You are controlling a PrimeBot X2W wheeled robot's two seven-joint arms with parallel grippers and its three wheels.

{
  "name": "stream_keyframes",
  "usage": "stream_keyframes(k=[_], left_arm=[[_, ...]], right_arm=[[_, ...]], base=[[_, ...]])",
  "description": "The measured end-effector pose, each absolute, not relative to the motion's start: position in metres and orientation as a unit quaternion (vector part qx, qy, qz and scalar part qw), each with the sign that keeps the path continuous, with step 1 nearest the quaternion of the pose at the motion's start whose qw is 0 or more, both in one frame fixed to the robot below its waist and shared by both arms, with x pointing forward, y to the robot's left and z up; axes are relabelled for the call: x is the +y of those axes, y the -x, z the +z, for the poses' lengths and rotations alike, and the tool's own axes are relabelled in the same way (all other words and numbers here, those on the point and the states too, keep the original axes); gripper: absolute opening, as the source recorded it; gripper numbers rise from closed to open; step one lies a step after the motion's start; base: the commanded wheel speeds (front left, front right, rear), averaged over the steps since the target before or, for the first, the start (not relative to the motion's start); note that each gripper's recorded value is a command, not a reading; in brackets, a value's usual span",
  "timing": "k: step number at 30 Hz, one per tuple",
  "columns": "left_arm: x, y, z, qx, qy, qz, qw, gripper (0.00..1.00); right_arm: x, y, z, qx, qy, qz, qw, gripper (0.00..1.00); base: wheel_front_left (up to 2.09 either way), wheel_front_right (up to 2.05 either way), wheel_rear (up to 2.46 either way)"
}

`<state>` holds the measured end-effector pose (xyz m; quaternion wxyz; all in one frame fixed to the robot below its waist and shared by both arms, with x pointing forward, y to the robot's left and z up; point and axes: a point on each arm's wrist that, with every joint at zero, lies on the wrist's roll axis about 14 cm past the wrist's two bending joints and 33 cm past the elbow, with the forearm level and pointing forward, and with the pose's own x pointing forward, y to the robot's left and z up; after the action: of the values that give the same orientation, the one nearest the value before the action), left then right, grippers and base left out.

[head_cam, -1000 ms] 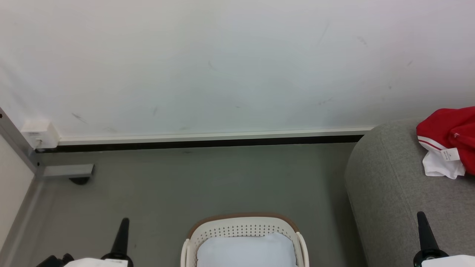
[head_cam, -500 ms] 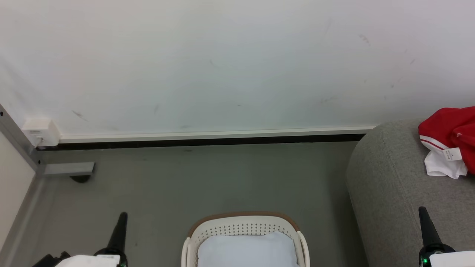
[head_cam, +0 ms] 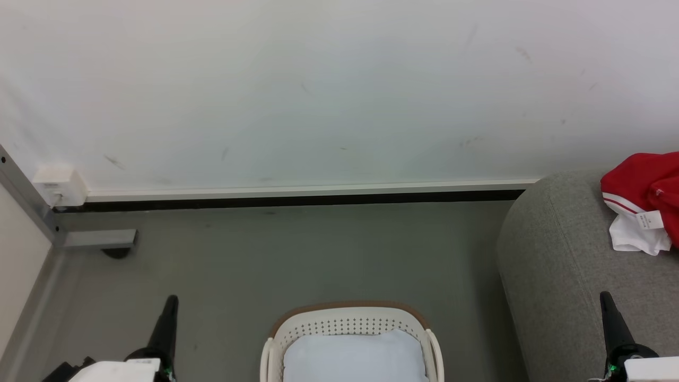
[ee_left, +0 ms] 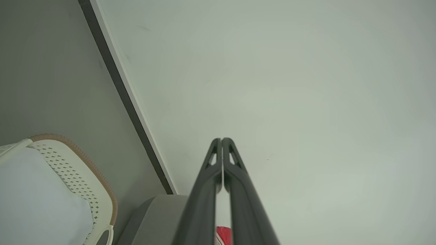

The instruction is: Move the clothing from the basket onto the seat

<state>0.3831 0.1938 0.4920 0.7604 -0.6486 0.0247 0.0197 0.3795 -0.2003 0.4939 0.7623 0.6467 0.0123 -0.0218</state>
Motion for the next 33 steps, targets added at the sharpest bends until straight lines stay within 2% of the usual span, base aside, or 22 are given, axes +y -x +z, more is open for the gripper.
stream_keyframes(k=[25, 33], left_arm=[[0.2, -0.388, 0.504, 0.005, 0.706, 0.004, 0.708, 0.0], [0.2, -0.388, 0.504, 0.004, 0.706, 0.004, 0.708, 0.0]], right_arm=[[-0.199, -0.387, 0.503, 0.005, -0.71, -0.004, 0.705, 0.0], [-0.199, -0.387, 0.503, 0.004, -0.71, -0.004, 0.705, 0.0]], base=[[0.0, 0.0, 0.0], [0.0, 0.0, 0.0]])
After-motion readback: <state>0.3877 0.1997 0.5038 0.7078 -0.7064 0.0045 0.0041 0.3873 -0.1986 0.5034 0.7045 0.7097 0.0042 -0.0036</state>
